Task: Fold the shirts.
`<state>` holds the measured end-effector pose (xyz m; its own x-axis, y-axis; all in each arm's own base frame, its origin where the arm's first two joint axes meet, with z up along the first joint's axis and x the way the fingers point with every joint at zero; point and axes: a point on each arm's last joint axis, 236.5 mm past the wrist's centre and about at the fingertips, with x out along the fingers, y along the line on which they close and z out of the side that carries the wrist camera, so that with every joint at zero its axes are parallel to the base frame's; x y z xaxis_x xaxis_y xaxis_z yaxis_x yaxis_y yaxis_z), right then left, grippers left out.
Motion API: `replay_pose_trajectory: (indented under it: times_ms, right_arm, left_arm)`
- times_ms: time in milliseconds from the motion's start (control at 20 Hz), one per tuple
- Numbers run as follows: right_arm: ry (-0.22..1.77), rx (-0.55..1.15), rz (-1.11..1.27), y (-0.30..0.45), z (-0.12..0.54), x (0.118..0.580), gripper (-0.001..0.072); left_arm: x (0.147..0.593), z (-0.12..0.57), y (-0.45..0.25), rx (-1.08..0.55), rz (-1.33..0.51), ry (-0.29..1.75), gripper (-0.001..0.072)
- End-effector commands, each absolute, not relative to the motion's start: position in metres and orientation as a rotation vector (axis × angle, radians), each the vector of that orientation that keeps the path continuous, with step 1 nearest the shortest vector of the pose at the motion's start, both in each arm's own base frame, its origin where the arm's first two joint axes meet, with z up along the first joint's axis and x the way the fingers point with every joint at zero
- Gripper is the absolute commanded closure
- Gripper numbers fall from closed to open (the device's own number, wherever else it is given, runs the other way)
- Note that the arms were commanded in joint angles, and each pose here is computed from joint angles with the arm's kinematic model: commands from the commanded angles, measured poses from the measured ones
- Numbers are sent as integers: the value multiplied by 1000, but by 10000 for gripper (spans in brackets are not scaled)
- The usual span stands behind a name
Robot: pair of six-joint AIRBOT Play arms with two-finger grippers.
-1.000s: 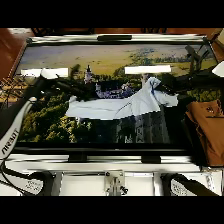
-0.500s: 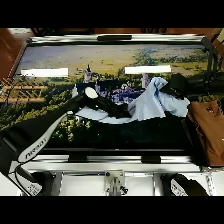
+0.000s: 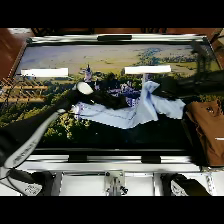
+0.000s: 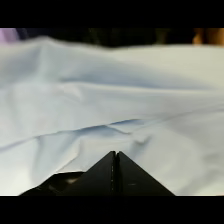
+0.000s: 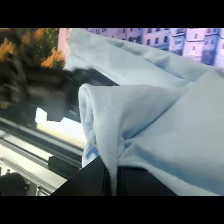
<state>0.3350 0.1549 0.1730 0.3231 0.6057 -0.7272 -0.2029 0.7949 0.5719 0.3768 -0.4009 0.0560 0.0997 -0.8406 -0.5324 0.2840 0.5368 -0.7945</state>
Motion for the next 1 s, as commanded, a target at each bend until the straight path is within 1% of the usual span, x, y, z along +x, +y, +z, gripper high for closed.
replay_pose_trajectory:
  times_ms: [0, 100, 250, 350, 400, 450, 500, 550, 650, 750, 850, 950]
  right_arm:
    - [1111, 396, 659, 215, 153, 355, 645]
    - [1091, 391, 740, 262, 137, 365, 645]
    - [1062, 398, 797, 324, 100, 381, 644]
    - [1072, 459, 784, 358, 67, 393, 644]
    - [1092, 520, 776, 374, 51, 396, 643]
    - [1124, 596, 768, 389, 36, 397, 611]
    - [1160, 663, 764, 400, 25, 395, 457]
    - [1206, 739, 766, 409, 16, 392, 250]
    - [1254, 824, 779, 414, 12, 389, 249]
    - [1287, 825, 808, 403, 20, 385, 249]
    - [1311, 786, 843, 379, 33, 382, 249]
    - [1316, 693, 838, 336, 46, 383, 249]
  left_arm:
    - [420, 120, -295, -500, -738, 1025, 680]
    - [434, 162, -222, -494, -630, 918, 679]
    - [432, 215, -137, -528, -504, 791, 679]
    - [420, 236, -101, -531, -447, 744, 678]
    - [414, 242, -91, -531, -431, 735, 678]
    - [409, 245, -85, -529, -422, 732, 678]
    - [405, 247, -82, -526, -420, 734, 678]
    - [403, 246, -83, -510, -428, 738, 678]
    - [402, 245, -84, -503, -435, 745, 678]
    - [403, 243, -82, -500, -428, 746, 678]
    - [403, 240, -79, -486, -414, 750, 678]
    - [404, 237, -75, -468, -396, 756, 678]
